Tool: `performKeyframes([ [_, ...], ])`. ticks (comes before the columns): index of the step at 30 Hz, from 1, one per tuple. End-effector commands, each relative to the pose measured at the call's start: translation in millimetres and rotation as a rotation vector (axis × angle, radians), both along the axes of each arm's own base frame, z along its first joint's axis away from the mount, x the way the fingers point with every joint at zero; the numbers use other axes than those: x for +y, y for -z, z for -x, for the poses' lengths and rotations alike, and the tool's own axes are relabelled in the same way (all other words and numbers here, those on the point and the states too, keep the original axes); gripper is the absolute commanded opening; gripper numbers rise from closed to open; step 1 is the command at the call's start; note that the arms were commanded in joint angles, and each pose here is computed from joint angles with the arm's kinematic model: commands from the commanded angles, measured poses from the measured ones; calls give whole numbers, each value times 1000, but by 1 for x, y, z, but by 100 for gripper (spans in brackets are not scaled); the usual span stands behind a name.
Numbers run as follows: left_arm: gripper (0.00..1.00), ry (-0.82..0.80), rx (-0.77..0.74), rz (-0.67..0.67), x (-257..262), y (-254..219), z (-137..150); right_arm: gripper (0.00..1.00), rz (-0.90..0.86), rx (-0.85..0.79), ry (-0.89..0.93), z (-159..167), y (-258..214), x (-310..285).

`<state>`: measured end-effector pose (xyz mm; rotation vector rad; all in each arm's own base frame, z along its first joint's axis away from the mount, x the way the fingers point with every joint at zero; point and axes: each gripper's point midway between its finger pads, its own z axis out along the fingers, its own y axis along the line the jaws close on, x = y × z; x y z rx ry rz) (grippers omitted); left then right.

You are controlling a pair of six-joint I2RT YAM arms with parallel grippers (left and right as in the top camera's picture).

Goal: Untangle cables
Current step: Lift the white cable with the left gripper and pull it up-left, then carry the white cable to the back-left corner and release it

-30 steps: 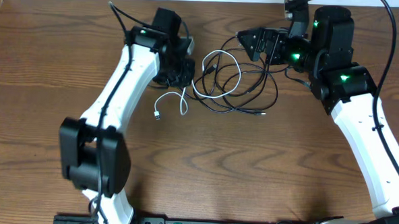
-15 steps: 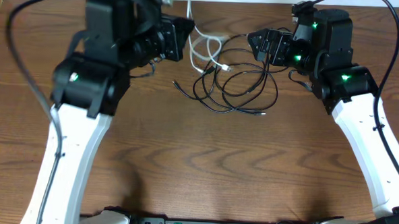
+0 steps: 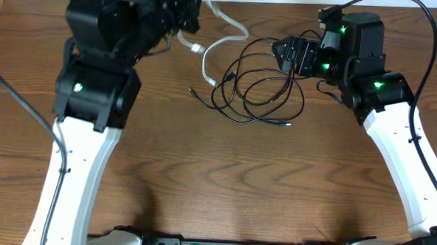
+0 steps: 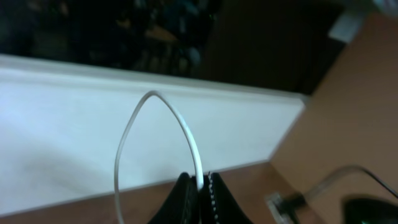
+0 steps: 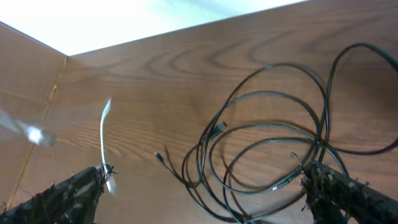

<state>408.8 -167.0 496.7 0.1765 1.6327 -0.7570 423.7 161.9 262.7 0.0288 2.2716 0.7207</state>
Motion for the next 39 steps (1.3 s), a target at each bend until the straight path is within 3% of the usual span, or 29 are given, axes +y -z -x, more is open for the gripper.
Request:
performKeyframes([
  [1, 8, -124, -14, 11, 11, 7, -36, 99, 10, -9, 4, 0, -3, -3],
  [8, 7, -297, -129, 57, 44, 9, -98, 99, 17, 16, 3, 4, 2, -4],
  [21, 7, -535, 16, 21, 186, 113, -194, 99, 18, 22, 2, 5, 3, -3],
  [28, 7, -401, 90, 21, 194, 160, -210, 99, 19, 27, 1, 5, 4, -4],
  [34, 8, -282, 73, 29, 159, 156, -208, 99, 22, 38, 2, 7, 6, -4],
  [39, 7, -197, 73, 126, 148, 144, -203, 99, 22, 38, 2, 7, 6, -4],
])
